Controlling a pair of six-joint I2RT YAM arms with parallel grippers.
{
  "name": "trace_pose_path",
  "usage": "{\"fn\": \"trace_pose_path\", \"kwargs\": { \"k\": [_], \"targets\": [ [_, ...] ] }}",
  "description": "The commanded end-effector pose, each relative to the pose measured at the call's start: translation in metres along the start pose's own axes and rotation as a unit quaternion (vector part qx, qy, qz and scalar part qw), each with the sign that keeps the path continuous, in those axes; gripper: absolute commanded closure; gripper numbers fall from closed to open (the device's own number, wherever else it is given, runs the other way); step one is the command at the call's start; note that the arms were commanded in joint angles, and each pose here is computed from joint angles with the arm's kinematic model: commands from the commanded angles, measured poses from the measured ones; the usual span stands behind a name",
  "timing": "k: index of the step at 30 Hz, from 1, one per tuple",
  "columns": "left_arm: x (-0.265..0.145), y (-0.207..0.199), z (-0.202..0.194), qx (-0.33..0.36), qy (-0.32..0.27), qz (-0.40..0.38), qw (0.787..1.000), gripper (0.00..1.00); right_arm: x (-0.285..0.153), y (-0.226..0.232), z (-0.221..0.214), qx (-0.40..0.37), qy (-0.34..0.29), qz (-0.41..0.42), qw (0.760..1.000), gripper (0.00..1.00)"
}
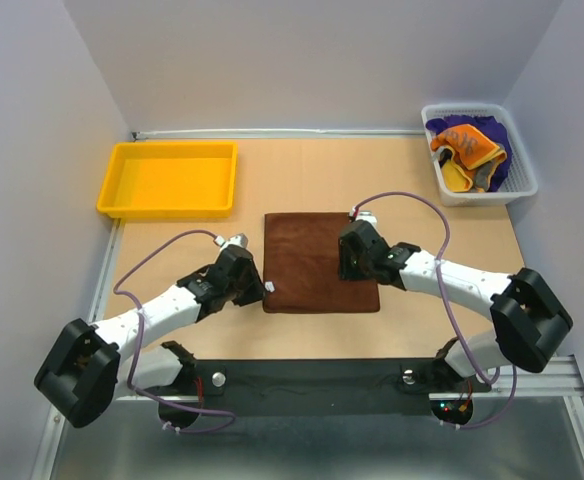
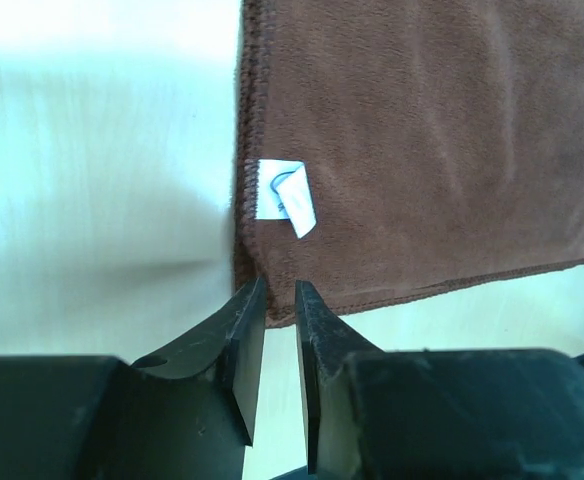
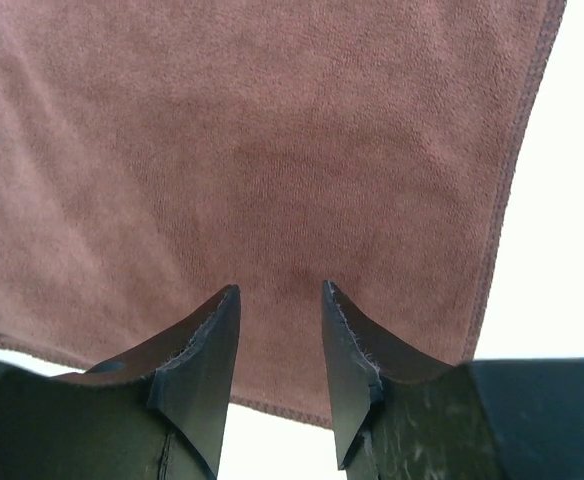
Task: Fold and stack the towels
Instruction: Fold the towel
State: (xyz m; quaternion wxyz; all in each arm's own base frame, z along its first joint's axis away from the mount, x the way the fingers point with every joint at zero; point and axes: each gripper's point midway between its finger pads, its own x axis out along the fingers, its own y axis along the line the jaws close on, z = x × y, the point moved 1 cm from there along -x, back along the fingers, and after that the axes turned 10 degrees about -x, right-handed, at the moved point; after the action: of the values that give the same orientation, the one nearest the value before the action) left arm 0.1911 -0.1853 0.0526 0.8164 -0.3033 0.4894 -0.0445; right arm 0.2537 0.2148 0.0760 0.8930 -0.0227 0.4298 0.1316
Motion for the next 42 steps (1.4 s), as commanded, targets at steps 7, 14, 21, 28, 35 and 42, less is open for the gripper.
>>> {"fn": "trace_pose_path", "kwargs": {
  "k": [7, 14, 21, 28, 35, 42],
  "targets": [
    [0.010, -0.012, -0.012, 0.001, 0.021, -0.016, 1.000, 0.76, 0.012, 0.003, 0.011, 0.006, -0.028, -0.003, 1.000, 0.56],
    [0.002, -0.006, -0.011, -0.001, 0.014, 0.001, 1.000, 0.75, 0.017, 0.004, 0.003, 0.004, -0.017, -0.001, 1.000, 0.56],
    [0.001, 0.007, -0.001, 0.006, -0.015, 0.038, 0.999, 0.71, 0.021, 0.004, -0.003, 0.005, -0.011, 0.003, 1.000, 0.56],
    [0.006, 0.007, -0.003, 0.009, -0.008, 0.043, 0.999, 0.69, 0.023, 0.005, -0.008, 0.007, -0.006, 0.008, 1.000, 0.56],
    [0.009, 0.002, -0.008, 0.015, 0.002, 0.034, 0.999, 0.76, 0.025, 0.003, -0.014, 0.008, -0.002, 0.005, 1.000, 0.56],
    [0.001, -0.007, -0.004, 0.018, -0.003, 0.025, 1.000, 1.00, 0.027, 0.000, -0.020, 0.008, 0.002, 0.001, 1.000, 0.56]
  ]
}}
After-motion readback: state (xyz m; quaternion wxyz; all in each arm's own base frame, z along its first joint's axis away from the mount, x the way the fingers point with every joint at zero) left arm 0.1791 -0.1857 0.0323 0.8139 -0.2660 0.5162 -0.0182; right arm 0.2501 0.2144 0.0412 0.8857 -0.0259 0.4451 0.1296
